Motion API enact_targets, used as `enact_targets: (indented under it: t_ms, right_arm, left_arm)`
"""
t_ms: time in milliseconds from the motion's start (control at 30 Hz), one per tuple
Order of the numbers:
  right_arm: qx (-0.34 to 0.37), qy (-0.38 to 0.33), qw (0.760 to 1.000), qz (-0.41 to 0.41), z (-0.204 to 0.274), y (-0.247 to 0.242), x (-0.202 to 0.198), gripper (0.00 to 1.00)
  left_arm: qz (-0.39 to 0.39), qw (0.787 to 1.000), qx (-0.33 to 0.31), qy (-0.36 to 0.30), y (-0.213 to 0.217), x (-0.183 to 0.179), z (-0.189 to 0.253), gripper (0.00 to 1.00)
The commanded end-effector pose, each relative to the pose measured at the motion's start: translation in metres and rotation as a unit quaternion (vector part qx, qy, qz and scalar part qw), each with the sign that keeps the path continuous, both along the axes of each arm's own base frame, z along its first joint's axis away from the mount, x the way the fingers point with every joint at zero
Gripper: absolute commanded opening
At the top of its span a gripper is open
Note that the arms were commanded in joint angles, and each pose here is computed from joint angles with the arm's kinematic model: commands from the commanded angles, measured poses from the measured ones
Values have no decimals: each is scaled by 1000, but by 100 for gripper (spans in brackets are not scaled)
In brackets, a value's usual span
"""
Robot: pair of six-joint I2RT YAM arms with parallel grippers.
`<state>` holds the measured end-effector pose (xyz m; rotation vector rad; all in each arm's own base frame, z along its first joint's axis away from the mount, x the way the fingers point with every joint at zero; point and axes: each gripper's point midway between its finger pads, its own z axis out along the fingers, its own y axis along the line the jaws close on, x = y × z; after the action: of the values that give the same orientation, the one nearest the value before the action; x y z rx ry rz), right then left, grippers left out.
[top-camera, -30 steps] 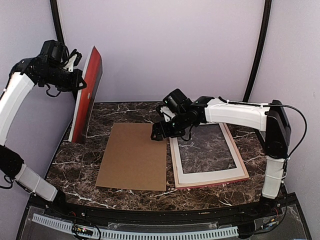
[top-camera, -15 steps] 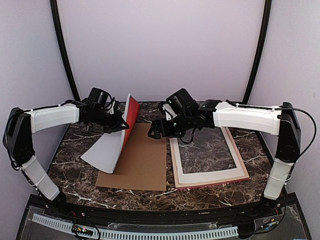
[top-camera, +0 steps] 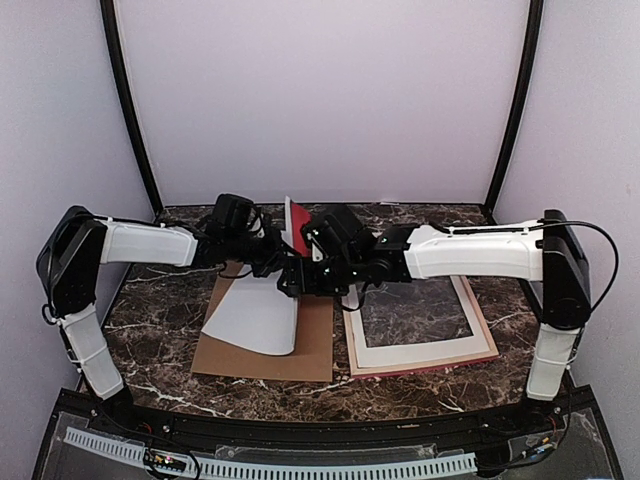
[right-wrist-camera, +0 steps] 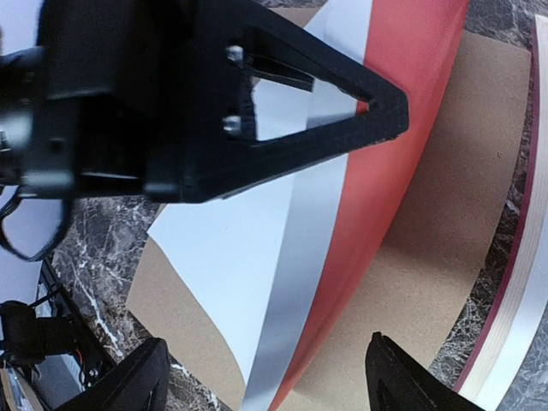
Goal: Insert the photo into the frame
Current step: Turn over the photo.
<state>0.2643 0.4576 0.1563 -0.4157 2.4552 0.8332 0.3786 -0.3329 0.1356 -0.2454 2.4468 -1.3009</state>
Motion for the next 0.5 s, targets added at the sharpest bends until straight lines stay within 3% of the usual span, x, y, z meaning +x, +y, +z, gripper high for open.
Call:
enact_targets:
  t_ms: [0,167,467]
  right_arm:
    - [-40,-5,999,-29,-21,0,8,78]
    - [-106,-12,994,-36,-40,-5,14,71]
    - [-168,-27,985,-35,-49,-5,18,41]
  left_arm:
    - [12,999,-34,-6,-9,5,12,0]
    - [12,999,-39,0,-13,2,9,0]
    - [3,1000,-23,9,-20,-3,-8,4]
